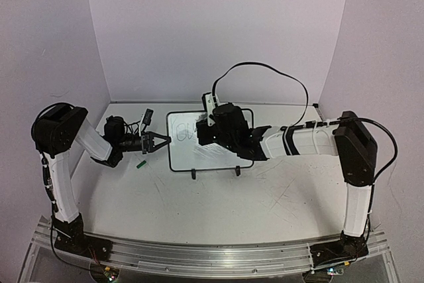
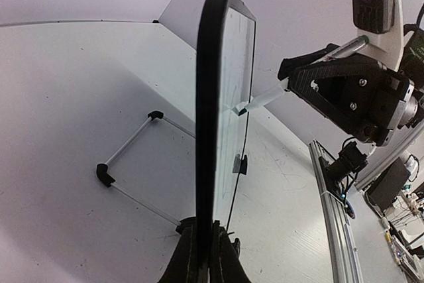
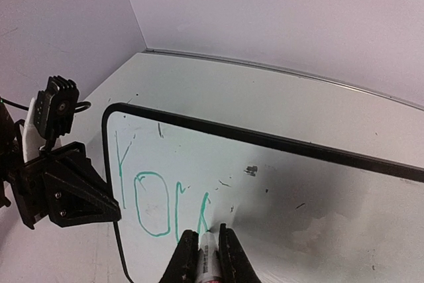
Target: Write a sentence on the whiteboard
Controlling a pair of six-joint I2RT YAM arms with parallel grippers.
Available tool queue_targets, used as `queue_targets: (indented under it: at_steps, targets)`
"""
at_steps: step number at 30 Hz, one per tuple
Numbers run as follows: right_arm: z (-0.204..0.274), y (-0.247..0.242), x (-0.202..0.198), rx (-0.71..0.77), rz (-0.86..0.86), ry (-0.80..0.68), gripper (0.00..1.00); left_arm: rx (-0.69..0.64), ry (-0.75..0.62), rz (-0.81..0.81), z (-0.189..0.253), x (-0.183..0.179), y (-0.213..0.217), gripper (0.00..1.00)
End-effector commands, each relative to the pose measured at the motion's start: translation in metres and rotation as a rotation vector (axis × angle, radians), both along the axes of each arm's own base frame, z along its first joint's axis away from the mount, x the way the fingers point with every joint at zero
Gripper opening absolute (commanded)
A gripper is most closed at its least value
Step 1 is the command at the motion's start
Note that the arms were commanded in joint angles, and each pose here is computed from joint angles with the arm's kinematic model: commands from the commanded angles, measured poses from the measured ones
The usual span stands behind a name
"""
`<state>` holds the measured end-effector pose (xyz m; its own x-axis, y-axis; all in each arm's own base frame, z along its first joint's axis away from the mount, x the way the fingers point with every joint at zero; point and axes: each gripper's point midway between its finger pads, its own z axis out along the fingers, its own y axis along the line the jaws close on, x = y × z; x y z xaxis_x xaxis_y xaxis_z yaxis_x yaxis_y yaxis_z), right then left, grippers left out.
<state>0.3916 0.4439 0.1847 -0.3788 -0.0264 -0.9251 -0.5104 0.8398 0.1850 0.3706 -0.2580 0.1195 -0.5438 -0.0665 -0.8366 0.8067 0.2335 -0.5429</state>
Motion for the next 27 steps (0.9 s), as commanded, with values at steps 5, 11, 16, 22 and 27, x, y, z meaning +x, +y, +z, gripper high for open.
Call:
queue_targets:
  at_steps: [5,11,16,22,27]
  targets:
    - [-0.01,-0.024,0.003,-0.044,-0.064,0.02,0.0,-0.011,-0.057,-0.001,0.014,0.005,0.002,0.0]
    - [0.0,-0.027,0.0,-0.029,-0.062,0.013,0.0,-0.011,-0.055,-0.001,0.013,0.005,0.003,0.0]
    - [0.037,-0.027,-0.014,0.069,-0.012,-0.003,0.0,-0.01,-0.052,0.0,0.012,0.006,0.002,0.0]
    - [0.045,-0.048,-0.004,0.109,-0.043,-0.014,0.0,-0.01,-0.054,0.001,0.013,0.006,0.002,0.0]
    - [0.047,-0.041,0.0,0.116,-0.024,-0.029,0.0,-0.009,-0.057,0.003,0.014,0.005,0.003,0.0]
